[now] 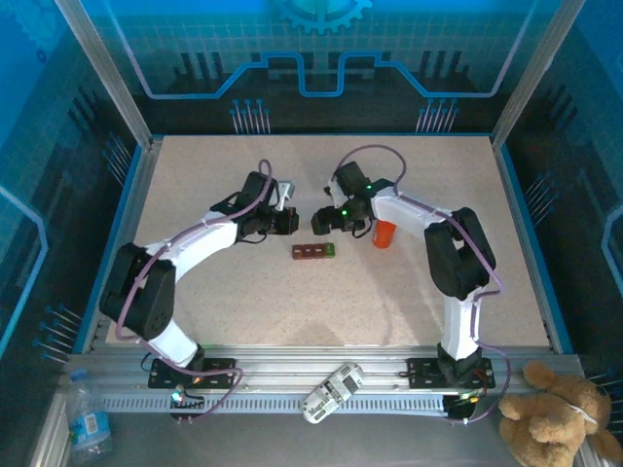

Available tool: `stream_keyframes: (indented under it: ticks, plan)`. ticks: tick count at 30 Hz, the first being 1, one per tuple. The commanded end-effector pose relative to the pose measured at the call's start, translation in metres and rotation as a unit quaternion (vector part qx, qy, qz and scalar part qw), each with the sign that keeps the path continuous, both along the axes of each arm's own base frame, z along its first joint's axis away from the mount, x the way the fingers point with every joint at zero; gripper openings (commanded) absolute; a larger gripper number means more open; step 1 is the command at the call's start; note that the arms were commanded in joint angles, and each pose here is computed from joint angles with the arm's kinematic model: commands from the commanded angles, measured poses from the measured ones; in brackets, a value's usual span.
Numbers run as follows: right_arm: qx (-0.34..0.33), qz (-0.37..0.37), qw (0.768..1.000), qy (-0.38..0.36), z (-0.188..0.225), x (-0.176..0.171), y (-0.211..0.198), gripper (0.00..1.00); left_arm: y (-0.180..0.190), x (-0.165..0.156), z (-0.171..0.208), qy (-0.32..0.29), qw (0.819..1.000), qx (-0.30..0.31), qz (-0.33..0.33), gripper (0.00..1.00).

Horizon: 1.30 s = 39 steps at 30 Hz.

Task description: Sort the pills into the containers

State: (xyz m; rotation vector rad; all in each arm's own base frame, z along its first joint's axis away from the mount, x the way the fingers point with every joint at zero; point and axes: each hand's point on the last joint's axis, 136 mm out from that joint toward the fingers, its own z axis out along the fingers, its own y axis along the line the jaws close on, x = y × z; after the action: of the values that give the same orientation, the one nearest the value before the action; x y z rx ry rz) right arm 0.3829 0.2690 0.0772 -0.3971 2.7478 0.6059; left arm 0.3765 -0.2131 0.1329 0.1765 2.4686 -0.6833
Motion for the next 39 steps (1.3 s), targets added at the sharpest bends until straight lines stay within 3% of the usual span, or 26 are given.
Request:
stream_keyframes:
  ticks: [1,4,10,12,13,14,21,27,32,39]
  plan:
    - [0.032,-0.016,0.999,-0.039,0.054,0.007,-0.01,0.8,0.016,0.019,0.047,-0.09,0.995,-0.016,0.047,0.09]
    - [0.048,-0.049,0.995,-0.078,0.085,0.012,-0.035,0.81,0.033,0.017,0.069,-0.14,0.987,-0.022,0.069,0.14]
    - [0.059,-0.151,0.976,-0.146,0.129,0.013,-0.117,0.84,0.068,0.003,0.1,-0.22,0.97,-0.016,0.101,0.4]
    - [0.059,-0.187,0.967,-0.164,0.137,0.011,-0.146,0.86,0.079,-0.001,0.104,-0.234,0.966,-0.004,0.113,0.64]
    - [0.055,-0.207,0.962,-0.171,0.138,0.008,-0.161,0.9,0.085,-0.003,0.105,-0.24,0.964,0.004,0.119,0.92]
    - [0.05,-0.225,0.956,-0.18,0.14,0.006,-0.176,0.93,0.091,-0.005,0.107,-0.247,0.961,0.012,0.125,0.99]
    - [-0.053,-0.338,0.911,-0.228,0.138,-0.011,-0.261,1.0,0.126,-0.014,0.108,-0.309,0.933,0.082,0.164,0.99]
    - [-0.129,-0.404,0.868,-0.256,0.106,-0.022,-0.308,1.0,0.166,-0.027,0.089,-0.399,0.883,0.153,0.194,0.99]
    - [-0.152,-0.403,0.858,-0.281,0.067,-0.024,-0.316,1.0,0.213,-0.031,0.044,-0.362,0.879,0.147,0.273,0.99]
    - [-0.165,-0.375,0.837,-0.361,0.04,-0.012,-0.314,1.0,0.218,-0.016,-0.003,-0.365,0.876,0.158,0.272,0.99]
